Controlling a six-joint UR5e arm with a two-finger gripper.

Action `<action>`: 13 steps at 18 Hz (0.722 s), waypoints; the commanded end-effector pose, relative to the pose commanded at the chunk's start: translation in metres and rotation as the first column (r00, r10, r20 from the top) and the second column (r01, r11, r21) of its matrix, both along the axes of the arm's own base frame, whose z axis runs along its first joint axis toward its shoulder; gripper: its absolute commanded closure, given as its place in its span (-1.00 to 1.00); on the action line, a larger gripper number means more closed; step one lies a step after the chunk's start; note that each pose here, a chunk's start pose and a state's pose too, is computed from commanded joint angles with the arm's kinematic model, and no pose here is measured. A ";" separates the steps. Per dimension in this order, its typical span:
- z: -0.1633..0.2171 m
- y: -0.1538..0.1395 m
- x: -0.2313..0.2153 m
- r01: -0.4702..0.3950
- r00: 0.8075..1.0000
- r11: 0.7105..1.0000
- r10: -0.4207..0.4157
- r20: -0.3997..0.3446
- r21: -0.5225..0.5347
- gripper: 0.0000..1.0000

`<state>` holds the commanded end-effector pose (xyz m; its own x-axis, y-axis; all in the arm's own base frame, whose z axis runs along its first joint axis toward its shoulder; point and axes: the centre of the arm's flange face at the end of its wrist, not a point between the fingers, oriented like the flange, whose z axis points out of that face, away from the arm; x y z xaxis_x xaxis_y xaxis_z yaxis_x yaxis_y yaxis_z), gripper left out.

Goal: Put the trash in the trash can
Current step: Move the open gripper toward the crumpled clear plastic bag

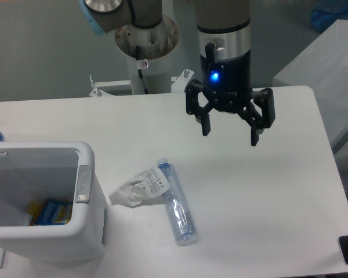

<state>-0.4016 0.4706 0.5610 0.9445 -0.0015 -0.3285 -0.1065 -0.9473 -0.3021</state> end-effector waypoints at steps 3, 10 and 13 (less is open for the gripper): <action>-0.002 0.000 0.001 -0.001 1.000 1.000 0.001 0.003 -0.004 -1.00; -0.021 0.005 0.002 0.008 1.000 1.000 -0.007 0.027 -0.025 -1.00; -0.047 0.005 0.003 0.009 0.999 1.000 -0.008 0.038 -0.029 -1.00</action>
